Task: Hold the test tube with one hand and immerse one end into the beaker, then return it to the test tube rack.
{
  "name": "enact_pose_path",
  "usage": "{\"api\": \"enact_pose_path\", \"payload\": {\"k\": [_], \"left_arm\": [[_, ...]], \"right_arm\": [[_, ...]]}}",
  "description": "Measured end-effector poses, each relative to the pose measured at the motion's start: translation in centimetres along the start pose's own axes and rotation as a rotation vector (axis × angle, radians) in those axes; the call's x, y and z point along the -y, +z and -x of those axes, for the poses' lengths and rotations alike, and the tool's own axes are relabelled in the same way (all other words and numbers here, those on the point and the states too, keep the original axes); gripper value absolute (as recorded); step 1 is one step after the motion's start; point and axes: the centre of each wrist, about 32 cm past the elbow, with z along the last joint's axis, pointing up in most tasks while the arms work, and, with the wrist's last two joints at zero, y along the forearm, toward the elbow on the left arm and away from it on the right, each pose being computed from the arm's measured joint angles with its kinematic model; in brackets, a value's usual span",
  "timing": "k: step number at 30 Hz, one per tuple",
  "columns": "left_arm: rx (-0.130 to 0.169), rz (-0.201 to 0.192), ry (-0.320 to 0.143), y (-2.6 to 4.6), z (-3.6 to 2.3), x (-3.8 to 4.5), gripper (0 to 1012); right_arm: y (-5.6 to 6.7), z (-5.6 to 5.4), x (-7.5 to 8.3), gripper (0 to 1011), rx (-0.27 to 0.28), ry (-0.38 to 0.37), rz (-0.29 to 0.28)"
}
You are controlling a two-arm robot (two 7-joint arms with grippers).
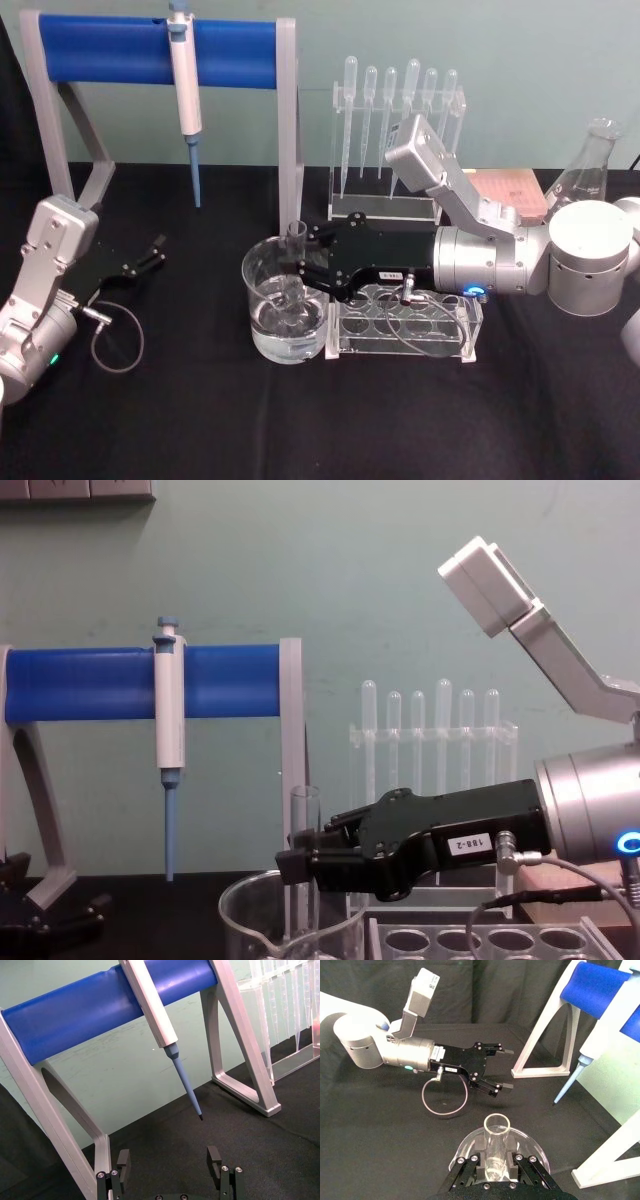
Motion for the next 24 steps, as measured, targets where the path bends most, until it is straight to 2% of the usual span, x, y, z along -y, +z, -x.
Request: {"api": "enact_pose_path", "payload": {"k": [24], "left_arm": [[0.0,0.0,0.0,0.0,0.0,0.0,1000]], "right_arm": [[0.0,0.0,0.0,242,0.0,0.0,0.0]]}}
